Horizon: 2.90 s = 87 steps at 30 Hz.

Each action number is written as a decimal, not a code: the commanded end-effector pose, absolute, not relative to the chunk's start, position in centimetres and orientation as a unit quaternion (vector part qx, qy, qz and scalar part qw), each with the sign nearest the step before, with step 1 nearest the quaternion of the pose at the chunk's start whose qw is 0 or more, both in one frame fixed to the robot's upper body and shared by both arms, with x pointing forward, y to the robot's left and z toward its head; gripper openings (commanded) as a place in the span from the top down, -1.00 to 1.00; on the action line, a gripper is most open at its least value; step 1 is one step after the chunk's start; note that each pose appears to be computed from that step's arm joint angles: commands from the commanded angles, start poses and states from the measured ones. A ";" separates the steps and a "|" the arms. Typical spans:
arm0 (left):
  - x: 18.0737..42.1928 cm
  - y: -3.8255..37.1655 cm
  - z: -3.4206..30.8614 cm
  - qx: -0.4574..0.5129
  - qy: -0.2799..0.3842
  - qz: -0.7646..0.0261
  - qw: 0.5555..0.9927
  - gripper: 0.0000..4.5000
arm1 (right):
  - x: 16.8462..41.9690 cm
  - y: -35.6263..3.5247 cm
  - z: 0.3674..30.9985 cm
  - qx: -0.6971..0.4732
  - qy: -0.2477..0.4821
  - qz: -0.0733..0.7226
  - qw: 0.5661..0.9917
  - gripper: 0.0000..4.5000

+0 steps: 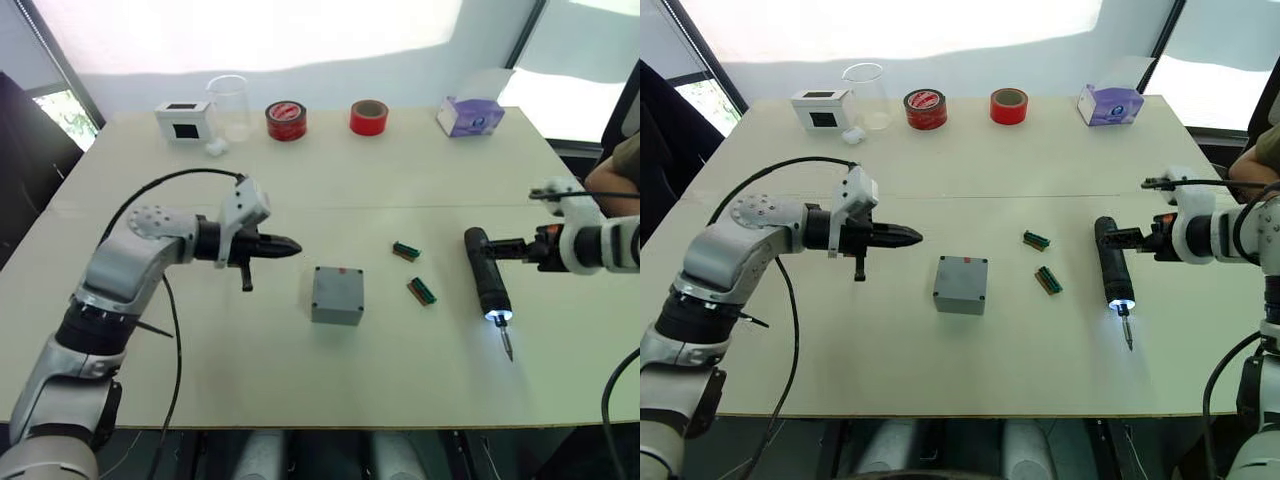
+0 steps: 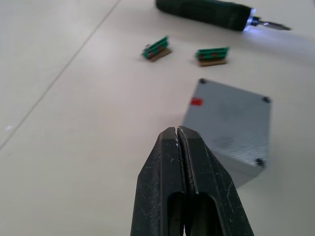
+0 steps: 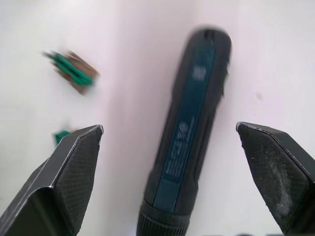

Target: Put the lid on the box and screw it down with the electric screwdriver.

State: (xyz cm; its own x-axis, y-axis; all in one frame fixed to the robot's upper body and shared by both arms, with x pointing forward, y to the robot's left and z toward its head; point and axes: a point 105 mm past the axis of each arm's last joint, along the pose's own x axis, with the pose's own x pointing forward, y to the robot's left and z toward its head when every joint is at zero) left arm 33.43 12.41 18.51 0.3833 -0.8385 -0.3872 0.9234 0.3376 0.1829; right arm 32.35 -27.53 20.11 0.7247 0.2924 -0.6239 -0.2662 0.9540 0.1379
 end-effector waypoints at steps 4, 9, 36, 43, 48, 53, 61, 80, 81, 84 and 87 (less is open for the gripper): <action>33.6 12.4 16.8 0.213 0.123 -0.545 0.802 1.00 | 29.6 -18.3 20.0 -0.162 0.247 0.371 0.880 -0.99; 33.0 11.2 15.1 0.224 0.137 -0.560 0.786 1.00 | 26.2 -14.0 15.5 -0.234 0.259 0.478 0.806 -0.99; 35.5 7.6 12.2 0.262 0.134 -0.578 0.761 1.00 | 24.5 -10.9 12.9 -0.208 0.265 0.541 0.771 -0.99; 32.7 10.4 11.8 0.226 0.162 -0.589 0.759 1.00 | 27.7 -13.9 12.9 -0.270 0.253 0.479 0.796 -0.99; 30.8 10.2 11.2 0.209 0.178 -0.601 0.751 1.00 | 29.1 -12.9 12.8 -0.280 0.226 0.492 0.793 -0.99; 29.9 8.4 10.5 0.201 0.174 -0.611 0.746 1.00 | 28.7 -11.4 12.4 -0.279 0.220 0.526 0.773 -0.99; 31.2 7.7 11.0 0.202 0.151 -0.585 0.771 1.00 | 26.2 -10.1 12.3 -0.244 0.231 0.575 0.746 -0.99; 31.8 7.2 11.1 0.216 0.137 -0.583 0.772 1.00 | 25.6 -9.7 12.3 -0.223 0.236 0.571 0.754 -0.99; 31.9 7.1 11.2 0.215 0.135 -0.580 0.774 1.00 | 25.7 -9.6 12.3 -0.222 0.236 0.571 0.754 -0.99; 32.1 7.0 11.2 0.216 0.134 -0.580 0.774 1.00 | 25.7 -9.6 12.4 -0.221 0.236 0.571 0.755 -0.99; 32.1 7.0 11.1 0.218 0.135 -0.581 0.772 1.00 | 25.9 -9.6 12.3 -0.224 0.236 0.570 0.755 -0.99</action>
State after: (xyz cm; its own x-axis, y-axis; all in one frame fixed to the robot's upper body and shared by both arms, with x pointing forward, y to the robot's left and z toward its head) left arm 32.07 7.59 10.20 0.2938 -0.8240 -0.4845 0.9558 0.2562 0.1441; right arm 25.90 -10.25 11.04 0.2353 0.7270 -0.6450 -0.9591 0.2812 -0.0329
